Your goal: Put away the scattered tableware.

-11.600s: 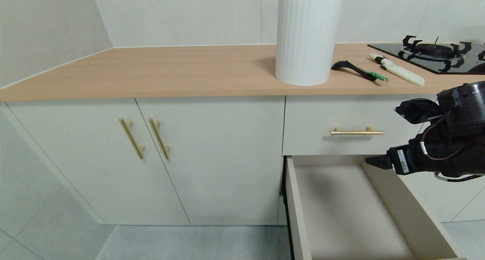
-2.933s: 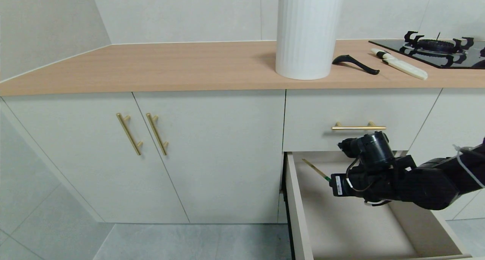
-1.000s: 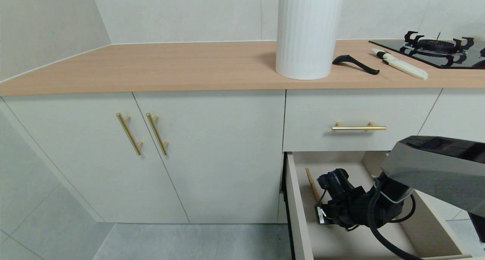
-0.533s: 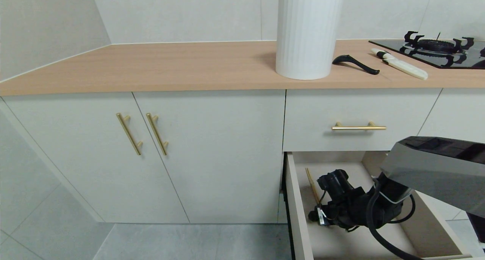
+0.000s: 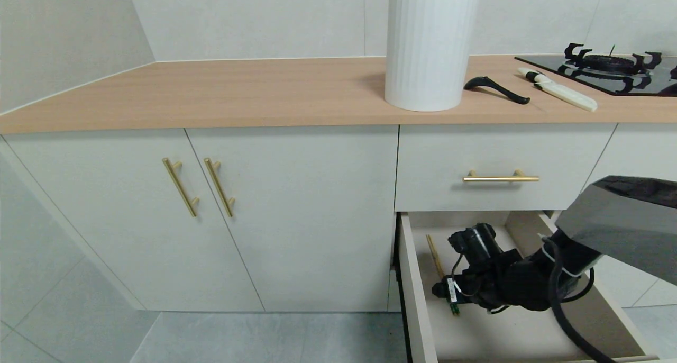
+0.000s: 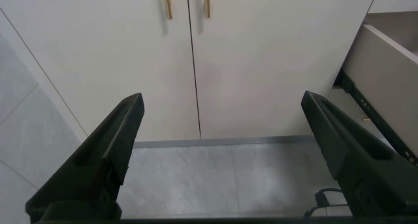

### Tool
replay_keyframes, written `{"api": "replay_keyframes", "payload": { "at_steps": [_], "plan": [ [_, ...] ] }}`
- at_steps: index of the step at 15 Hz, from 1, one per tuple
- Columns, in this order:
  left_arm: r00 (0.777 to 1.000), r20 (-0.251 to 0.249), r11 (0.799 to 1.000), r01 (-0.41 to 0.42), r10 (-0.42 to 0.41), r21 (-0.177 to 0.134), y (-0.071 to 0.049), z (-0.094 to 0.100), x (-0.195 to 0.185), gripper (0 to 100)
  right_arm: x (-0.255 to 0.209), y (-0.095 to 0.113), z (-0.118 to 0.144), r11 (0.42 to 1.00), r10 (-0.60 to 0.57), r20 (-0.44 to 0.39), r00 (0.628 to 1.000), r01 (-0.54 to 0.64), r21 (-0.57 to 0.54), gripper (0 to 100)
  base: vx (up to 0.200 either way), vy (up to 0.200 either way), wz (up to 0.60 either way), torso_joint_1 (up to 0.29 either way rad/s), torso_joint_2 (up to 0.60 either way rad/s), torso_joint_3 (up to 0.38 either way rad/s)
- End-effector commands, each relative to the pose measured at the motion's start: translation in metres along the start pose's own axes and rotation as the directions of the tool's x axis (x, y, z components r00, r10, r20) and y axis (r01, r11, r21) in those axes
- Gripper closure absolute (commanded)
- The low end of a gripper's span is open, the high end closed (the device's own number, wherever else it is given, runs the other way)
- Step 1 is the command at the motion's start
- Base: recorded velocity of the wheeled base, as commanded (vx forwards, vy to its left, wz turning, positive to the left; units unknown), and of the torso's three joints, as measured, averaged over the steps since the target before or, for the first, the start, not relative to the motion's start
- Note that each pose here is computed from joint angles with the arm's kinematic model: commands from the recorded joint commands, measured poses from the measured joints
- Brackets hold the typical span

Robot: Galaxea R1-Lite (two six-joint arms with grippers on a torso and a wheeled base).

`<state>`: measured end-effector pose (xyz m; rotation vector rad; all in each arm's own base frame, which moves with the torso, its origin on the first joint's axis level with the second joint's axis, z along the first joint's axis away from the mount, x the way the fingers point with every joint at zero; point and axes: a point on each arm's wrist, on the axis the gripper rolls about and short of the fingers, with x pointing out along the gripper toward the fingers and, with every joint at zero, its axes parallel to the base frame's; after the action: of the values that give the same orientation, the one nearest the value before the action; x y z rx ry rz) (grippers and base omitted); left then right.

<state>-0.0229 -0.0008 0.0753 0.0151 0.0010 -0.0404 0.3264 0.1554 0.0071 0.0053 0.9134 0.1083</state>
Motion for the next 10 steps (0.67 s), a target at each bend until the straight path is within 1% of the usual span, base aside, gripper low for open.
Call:
{"api": "replay_keyframes", "payload": {
  "at_steps": [1, 2, 3, 4, 5, 6, 7, 10],
  "plan": [
    [1.000, 0.000, 1.000, -0.001, 0.001, 0.000, 0.000, 0.000, 0.000, 0, -0.038, -0.002, 0.018, 1.000, 0.025, 0.085, 0.996, -0.027, 0.016, 0, 0.000, 0.000, 0.00, 0.000, 0.00, 0.000],
    [1.000, 0.000, 1.000, -0.001, 0.001, 0.000, 0.000, 0.000, 0.000, 0, -0.065, -0.005, 0.027, 0.999, 0.043, 0.151, 0.988, -0.044, 0.000, 0, 0.000, 0.000, 0.00, 0.000, 0.00, 0.000],
    [1.000, 0.000, 1.000, -0.001, 0.001, 0.000, 0.000, 0.000, 0.000, 0, -0.081, -0.008, 0.032, 0.999, 0.052, 0.189, 0.981, -0.050, -0.015, 0, 0.000, 0.000, 0.00, 0.000, 0.00, 0.000],
    [1.000, 0.001, 1.000, -0.001, 0.001, 0.000, 0.000, 0.000, 0.000, 0, -0.085, -0.008, 0.033, 0.998, 0.055, 0.198, 0.979, -0.052, -0.017, 0, 0.000, 0.000, 0.00, 0.000, 0.00, 0.000],
    [1.000, 0.000, 1.000, -0.001, 0.001, 0.000, 0.000, 0.000, 0.000, 0, -0.109, -0.012, 0.040, 0.998, 0.068, 0.259, 0.963, -0.064, -0.022, 0, 0.000, 0.000, 0.00, 0.000, 0.00, 0.000],
    [1.000, 0.000, 1.000, -0.001, 0.001, 0.000, 0.000, 0.000, 0.000, 0, -0.122, -0.015, 0.043, 0.997, 0.073, 0.294, 0.953, -0.070, -0.022, 0, 0.000, 0.000, 0.00, 0.000, 0.00, 0.000],
    [1.000, 0.000, 1.000, -0.001, 0.001, 0.000, 0.000, 0.000, 0.000, 0, -0.134, -0.020, 0.048, 0.997, 0.071, 0.329, 0.942, -0.068, -0.023, 0, 0.000, 0.000, 0.00, 0.000, 0.00, 0.000],
    [1.000, 0.000, 1.000, -0.001, 0.001, 0.000, 0.000, 0.000, 0.000, 0, -0.159, -0.031, 0.054, 0.998, 0.063, 0.399, 0.915, -0.058, -0.025, 0, 0.000, 0.000, 0.00, 0.000, 0.00, 0.000]
  ]
}}
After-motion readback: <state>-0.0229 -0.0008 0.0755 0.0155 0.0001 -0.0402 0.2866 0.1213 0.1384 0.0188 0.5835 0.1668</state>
